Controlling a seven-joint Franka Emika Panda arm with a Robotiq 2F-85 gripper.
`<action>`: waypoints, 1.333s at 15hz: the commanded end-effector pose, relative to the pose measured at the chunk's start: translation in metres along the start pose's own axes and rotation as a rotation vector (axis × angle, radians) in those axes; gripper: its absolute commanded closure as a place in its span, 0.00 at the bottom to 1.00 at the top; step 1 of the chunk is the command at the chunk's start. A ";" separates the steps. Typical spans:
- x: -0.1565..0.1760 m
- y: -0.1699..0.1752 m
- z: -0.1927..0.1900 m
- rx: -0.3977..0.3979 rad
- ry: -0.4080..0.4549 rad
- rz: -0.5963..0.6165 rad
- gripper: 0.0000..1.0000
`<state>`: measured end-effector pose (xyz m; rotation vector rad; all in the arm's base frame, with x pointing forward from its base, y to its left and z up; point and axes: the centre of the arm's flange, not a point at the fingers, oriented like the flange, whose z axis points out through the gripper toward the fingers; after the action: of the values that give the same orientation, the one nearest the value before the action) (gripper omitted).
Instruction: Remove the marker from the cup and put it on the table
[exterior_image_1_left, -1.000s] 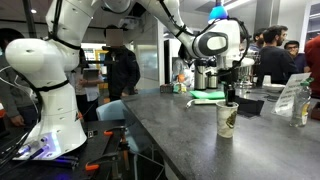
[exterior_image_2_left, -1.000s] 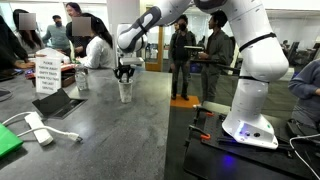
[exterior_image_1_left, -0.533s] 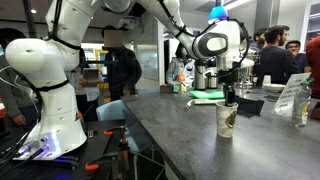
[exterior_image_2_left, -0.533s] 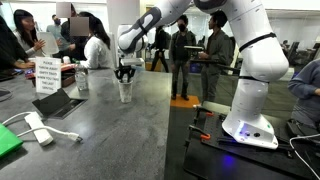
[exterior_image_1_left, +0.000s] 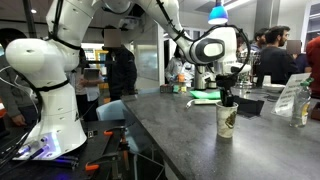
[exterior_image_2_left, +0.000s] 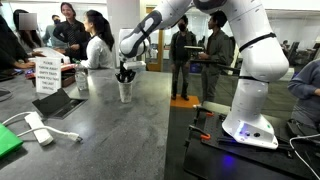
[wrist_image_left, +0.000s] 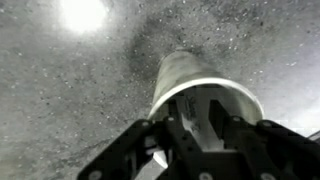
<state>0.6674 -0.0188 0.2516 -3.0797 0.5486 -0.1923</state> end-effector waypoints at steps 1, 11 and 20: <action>-0.008 0.000 0.003 -0.004 0.049 -0.049 0.59; -0.020 0.008 -0.001 0.003 0.093 -0.072 0.95; -0.003 -0.010 -0.036 -0.033 0.079 -0.063 0.95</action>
<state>0.6616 -0.0088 0.2708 -3.0982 0.4544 -0.3460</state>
